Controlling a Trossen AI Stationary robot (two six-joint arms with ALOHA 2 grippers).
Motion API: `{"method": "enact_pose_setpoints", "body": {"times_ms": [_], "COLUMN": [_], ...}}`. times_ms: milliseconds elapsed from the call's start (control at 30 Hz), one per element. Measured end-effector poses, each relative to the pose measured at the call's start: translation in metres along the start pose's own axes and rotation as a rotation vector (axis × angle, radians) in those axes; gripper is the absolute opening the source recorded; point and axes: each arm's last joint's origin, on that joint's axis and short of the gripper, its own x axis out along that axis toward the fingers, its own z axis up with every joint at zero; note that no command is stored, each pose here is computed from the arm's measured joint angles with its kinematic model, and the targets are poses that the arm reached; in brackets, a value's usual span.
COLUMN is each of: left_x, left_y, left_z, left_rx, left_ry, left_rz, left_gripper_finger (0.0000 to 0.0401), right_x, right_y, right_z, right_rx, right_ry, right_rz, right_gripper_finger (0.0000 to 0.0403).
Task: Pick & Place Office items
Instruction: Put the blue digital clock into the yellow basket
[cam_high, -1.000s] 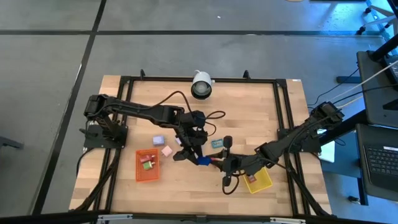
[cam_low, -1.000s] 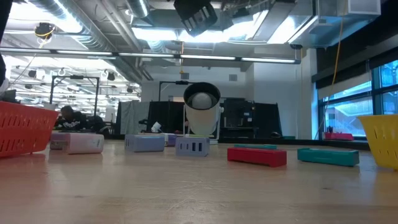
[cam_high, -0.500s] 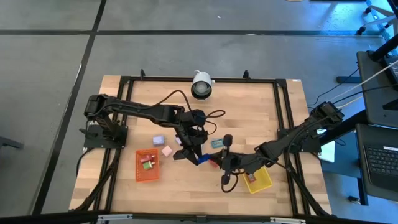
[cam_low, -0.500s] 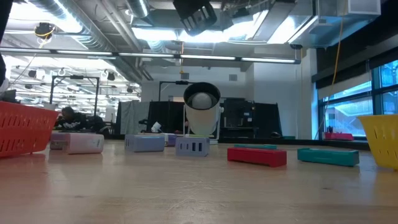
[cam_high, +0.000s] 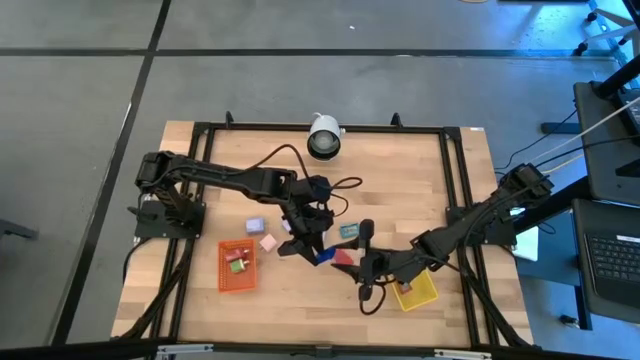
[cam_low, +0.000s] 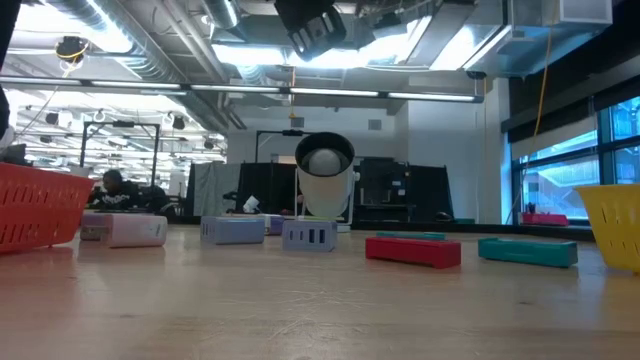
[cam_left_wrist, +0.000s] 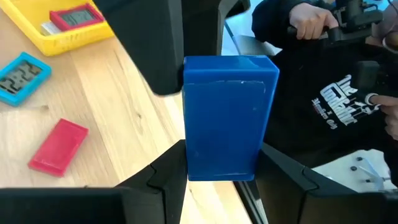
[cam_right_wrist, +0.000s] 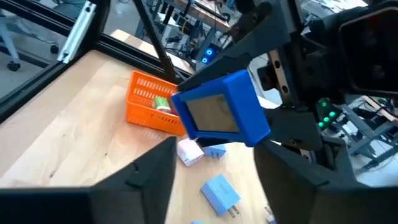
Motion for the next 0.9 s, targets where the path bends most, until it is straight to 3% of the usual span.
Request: {"method": "enact_pose_setpoints", "body": {"times_ms": [167, 300, 500, 900], "left_x": [0.002, 0.006, 0.008, 0.008], "left_y": [-0.002, -0.006, -0.009, -0.009], "left_z": [-0.003, -0.004, -0.008, -0.009], "left_rx": [-0.015, -0.012, -0.029, -0.026], "left_ry": [0.024, 0.039, 0.074, 0.080], "left_rz": [-0.005, -0.011, -0.002, 0.004], "left_gripper_finger": [0.0160, 0.0156, 0.0157, 0.0159], "right_x": [0.000, 0.000, 0.001, 0.013], "right_y": [0.001, -0.001, -0.003, -0.018], "right_z": [0.000, 0.006, 0.019, 0.016], "right_rx": [-0.001, 0.002, -0.004, 0.087], "right_ry": [-0.003, -0.013, -0.041, -0.063], "right_rz": [0.011, 0.003, 0.082, 0.168], "right_gripper_finger": [0.0252, 0.0247, 0.0236, 0.0235]}}
